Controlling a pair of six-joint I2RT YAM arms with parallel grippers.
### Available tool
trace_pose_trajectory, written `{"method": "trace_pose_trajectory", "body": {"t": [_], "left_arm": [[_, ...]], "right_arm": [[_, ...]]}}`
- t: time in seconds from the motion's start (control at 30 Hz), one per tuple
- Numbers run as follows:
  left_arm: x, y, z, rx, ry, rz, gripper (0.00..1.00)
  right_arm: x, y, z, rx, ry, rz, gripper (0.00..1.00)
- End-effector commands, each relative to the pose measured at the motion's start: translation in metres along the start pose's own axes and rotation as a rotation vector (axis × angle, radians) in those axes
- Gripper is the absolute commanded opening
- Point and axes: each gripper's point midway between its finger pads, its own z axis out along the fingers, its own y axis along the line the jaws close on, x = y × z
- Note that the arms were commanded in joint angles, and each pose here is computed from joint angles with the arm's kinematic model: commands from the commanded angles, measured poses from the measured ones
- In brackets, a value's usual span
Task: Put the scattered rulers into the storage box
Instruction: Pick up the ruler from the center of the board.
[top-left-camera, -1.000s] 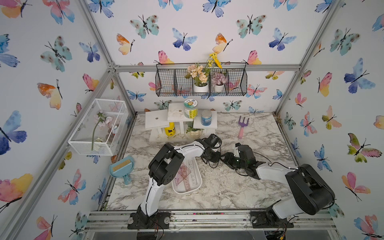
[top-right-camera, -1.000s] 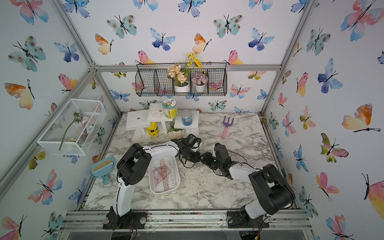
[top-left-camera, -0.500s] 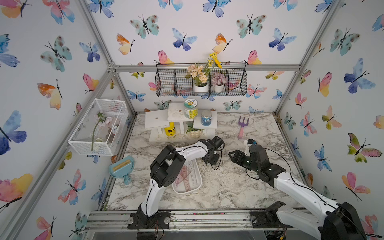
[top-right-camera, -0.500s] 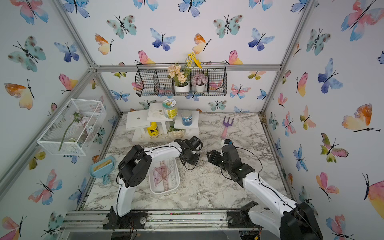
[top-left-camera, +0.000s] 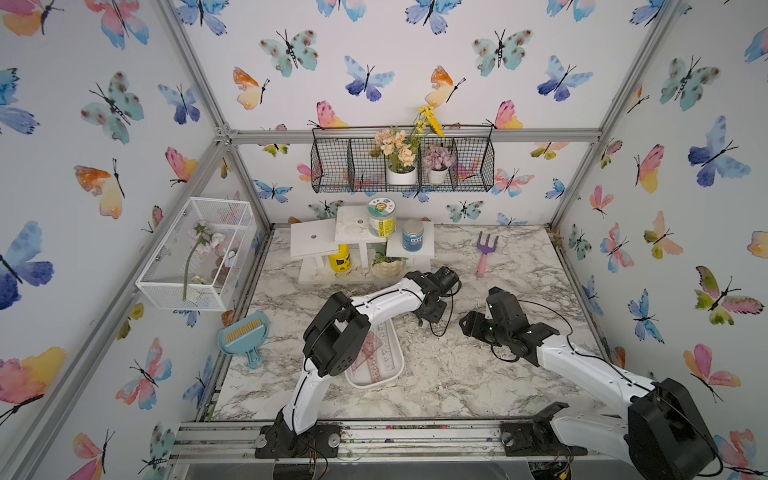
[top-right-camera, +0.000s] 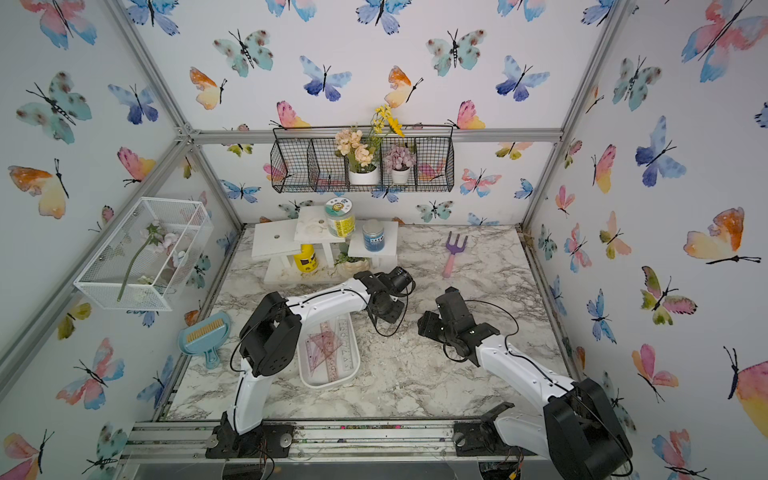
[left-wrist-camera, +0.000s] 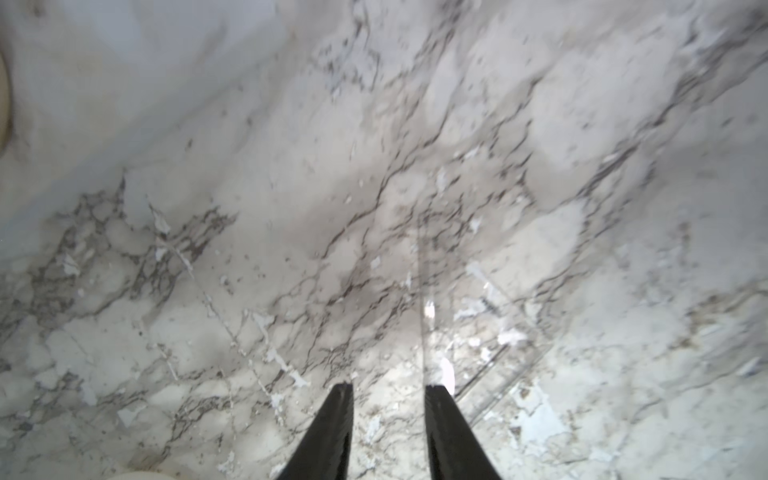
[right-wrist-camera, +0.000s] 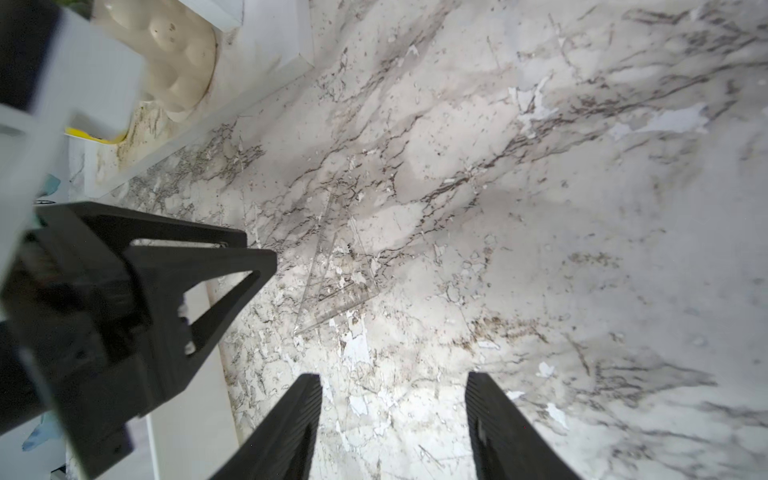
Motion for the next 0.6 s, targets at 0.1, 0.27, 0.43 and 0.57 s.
{"method": "trace_pose_trajectory", "body": {"t": [0.1,0.27,0.43,0.57], "left_arm": [[0.014,-0.015,0.028,0.024,0.123,0.019,0.33],[0.018,-0.019,0.035,0.035,0.147,0.011,0.33],[0.022,-0.020,0.035,0.036,0.165,0.000,0.33],[0.032,-0.022,0.037,0.053,0.197,-0.005,0.32]], "right_arm": [[-0.006,-0.002,0.003,0.031,-0.019,-0.020,0.61],[-0.004,-0.004,0.005,0.033,-0.012,-0.019,0.62],[-0.004,-0.003,0.006,0.030,-0.010,-0.019,0.62],[-0.005,-0.001,0.005,0.023,-0.014,-0.020,0.61]]}}
